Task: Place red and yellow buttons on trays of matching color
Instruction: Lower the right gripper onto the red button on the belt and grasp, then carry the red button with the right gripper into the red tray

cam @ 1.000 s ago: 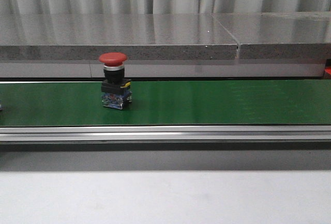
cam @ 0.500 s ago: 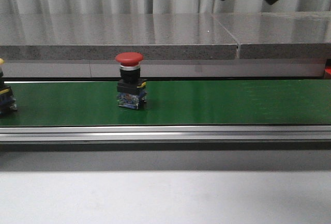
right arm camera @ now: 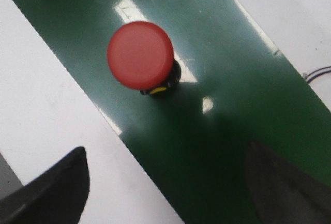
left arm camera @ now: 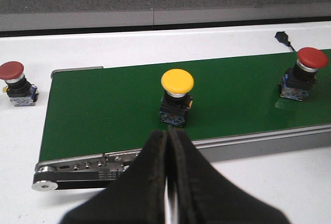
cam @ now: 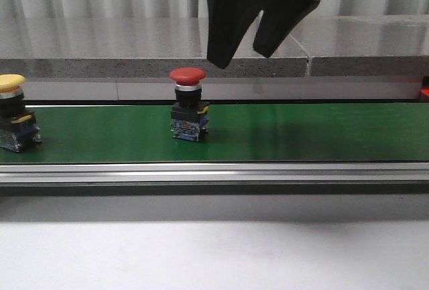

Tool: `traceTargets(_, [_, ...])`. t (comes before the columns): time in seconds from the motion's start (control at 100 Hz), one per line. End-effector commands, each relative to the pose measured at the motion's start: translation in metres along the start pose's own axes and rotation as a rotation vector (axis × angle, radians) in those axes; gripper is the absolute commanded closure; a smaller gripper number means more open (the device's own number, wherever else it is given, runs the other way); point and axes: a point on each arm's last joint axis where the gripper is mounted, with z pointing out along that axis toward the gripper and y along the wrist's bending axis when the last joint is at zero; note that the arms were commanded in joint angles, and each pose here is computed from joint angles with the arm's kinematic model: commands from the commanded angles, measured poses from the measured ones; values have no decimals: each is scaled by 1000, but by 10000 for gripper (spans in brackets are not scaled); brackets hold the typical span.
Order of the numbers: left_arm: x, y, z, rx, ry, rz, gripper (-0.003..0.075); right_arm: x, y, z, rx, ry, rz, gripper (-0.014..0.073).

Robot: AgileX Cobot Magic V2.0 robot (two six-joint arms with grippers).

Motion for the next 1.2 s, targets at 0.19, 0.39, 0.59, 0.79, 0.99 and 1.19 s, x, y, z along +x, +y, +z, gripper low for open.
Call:
traceTargets(0.19, [-13,-1,-5,8,-89,-2,741,-22,-1,1,-15,-136,-102,-12])
traceTargets(0.39, [-13,-1,-5,8,-89,-2,741,-26,-5,14,4,-160,-115,110])
traceTargets(0.59, [-13,-1,-5,8,-89,-2,741,-26,-6,14,4,-159,-114,530])
traceTargets(0.79, [-13,-1,-5,8,-89,-2,741,-29,-15,-2,45,-243,-33,650])
traceTargets(0.99, [-13,-1,-5,8,-89,-2,741,-25,-35,-40,95,-360,165,650])
traceTargets(1.19, [-13,-1,-5,8,-89,-2,741,-5,-68,-82,164,-425,336,650])
